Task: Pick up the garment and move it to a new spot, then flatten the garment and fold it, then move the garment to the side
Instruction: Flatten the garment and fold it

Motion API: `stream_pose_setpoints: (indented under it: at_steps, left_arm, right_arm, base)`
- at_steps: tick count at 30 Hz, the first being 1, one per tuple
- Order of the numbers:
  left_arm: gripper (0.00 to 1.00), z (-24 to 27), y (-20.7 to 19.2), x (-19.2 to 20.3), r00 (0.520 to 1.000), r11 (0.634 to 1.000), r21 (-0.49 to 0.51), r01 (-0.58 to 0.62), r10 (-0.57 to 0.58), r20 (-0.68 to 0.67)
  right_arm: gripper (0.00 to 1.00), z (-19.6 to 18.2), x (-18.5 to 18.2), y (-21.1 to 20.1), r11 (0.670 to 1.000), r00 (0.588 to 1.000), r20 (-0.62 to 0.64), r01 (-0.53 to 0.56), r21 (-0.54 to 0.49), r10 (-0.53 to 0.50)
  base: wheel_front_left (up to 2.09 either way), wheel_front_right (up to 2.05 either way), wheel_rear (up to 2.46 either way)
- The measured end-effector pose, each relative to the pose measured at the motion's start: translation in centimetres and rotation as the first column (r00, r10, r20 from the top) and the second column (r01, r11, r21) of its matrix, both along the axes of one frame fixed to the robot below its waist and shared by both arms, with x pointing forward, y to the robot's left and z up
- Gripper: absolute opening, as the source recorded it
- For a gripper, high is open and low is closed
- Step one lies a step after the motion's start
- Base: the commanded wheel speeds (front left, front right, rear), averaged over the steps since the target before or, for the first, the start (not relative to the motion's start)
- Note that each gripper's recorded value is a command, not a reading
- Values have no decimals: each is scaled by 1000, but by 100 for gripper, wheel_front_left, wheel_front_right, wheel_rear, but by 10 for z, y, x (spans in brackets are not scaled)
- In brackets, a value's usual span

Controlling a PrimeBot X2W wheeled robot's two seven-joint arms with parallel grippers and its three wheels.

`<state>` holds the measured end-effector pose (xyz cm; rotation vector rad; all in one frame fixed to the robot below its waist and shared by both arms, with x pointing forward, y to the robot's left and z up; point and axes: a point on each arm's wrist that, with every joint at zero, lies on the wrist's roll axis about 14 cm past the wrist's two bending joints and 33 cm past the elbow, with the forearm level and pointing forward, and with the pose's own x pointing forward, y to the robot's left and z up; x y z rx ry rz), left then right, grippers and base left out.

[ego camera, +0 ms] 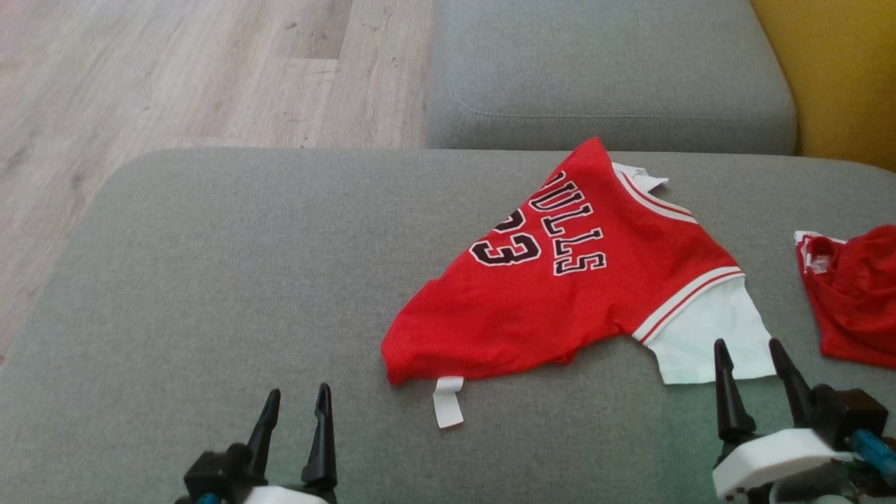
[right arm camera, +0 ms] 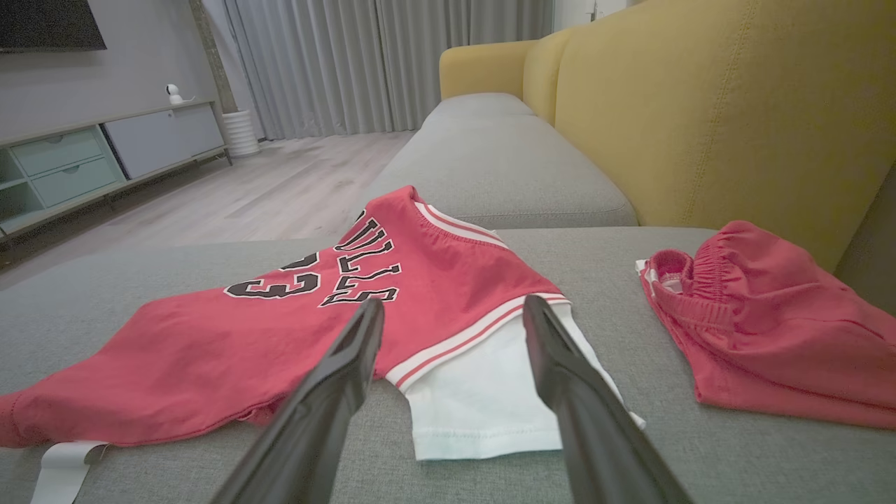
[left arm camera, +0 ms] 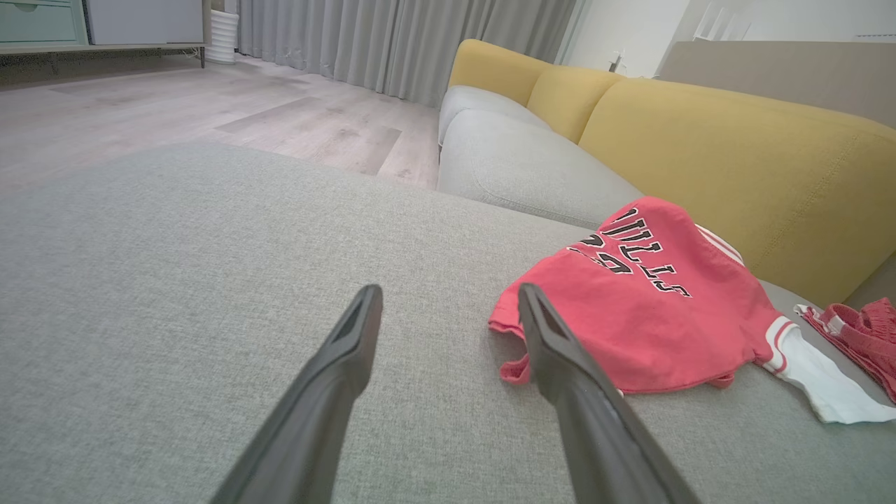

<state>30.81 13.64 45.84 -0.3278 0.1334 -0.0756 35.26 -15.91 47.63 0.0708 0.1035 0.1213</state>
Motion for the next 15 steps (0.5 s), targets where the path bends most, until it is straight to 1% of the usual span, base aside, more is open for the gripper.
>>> stream_pose_setpoints:
  at_steps: [15]
  left_arm:
    - [100, -2, 3, -1, 1000, 1000, 6, -1, 1, -10]
  right_arm:
    - [100, -9, -9, 9, 1000, 999, -34, -24, 16, 24]
  base:
    - [0, 0, 0]
